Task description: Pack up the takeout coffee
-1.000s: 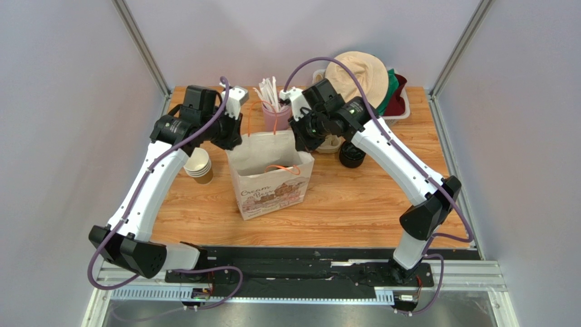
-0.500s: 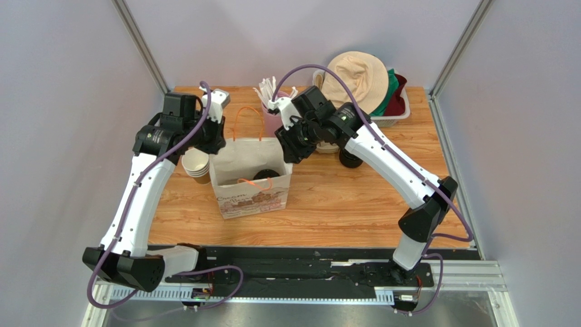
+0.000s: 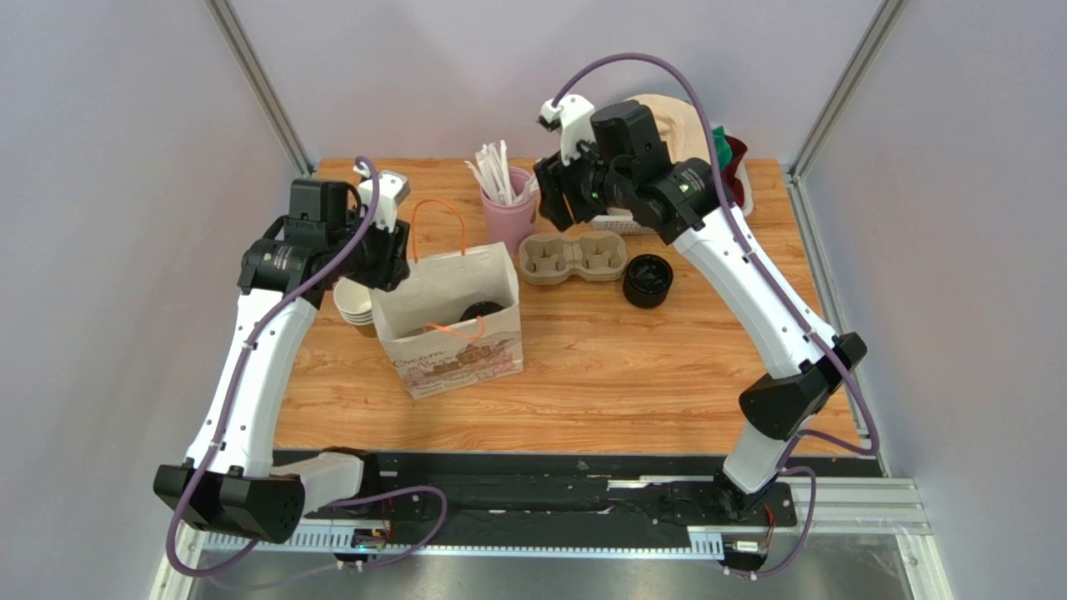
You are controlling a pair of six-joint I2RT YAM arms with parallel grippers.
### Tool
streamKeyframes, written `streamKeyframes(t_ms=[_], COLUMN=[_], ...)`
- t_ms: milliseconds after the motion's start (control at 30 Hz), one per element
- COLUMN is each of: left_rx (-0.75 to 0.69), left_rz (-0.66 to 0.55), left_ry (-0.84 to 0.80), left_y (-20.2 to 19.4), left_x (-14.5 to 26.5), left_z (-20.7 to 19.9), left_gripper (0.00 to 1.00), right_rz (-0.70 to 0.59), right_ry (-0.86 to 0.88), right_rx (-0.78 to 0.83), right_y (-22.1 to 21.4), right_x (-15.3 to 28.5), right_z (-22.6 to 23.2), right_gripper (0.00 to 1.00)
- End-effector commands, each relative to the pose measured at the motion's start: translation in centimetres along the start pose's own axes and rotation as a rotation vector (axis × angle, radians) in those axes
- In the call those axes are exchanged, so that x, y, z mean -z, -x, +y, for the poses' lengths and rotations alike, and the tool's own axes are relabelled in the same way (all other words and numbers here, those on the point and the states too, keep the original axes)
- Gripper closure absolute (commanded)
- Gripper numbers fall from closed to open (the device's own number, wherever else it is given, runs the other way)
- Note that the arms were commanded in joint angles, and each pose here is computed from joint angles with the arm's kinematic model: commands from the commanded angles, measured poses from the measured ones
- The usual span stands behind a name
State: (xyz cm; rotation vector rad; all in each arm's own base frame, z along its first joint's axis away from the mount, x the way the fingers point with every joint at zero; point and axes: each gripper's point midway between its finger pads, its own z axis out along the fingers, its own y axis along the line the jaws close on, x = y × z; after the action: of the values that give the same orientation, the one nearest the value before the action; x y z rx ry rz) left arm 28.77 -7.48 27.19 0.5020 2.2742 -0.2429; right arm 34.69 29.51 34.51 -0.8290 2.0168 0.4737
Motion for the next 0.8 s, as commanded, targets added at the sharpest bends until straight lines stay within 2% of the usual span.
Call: streamKeyframes(t_ms=[0,67,200,333,467,767], left_rx=[-0.018,-0.018,-0.012,-0.024,-0.032,-0.006], left_rz=[-0.073,-0.079,-0.089,-0.099,-0.117,-0.135], left_ry=[0.021,0.023,0.018,0.032,0.048,0.059], left_y=[1.4,1.5,1.7,1.8,1.7,1.1], left_x=[0.9,1.0,1.3,1.9,2.4,2.5], left_z=[0.4,0.4,0.2,0.3,0.4,1.1], left_gripper=[0.46,0.40,0.38,0.38,0.38,0.38], right_rz=[-0.204,-0.212,-0.187,-0.187,-0.191,-0.203], right_ry=[-0.135,-0.155,-0.125,-0.117,-0.188,-0.209], right_rx=[0.014,-0.017,-0.043,-0.054,-0.055,-0.052], right_y=[4.9,4.9,4.2,4.0,4.0,4.6], right_x=[-3.5,-5.3,-10.2,-12.9,-14.2,-15.2], right_z=[-3.9,-4.9,-5.2,-5.4,-6.8,-7.3], right_gripper=[0.44,0.47,0.51,0.52,0.49,0.47])
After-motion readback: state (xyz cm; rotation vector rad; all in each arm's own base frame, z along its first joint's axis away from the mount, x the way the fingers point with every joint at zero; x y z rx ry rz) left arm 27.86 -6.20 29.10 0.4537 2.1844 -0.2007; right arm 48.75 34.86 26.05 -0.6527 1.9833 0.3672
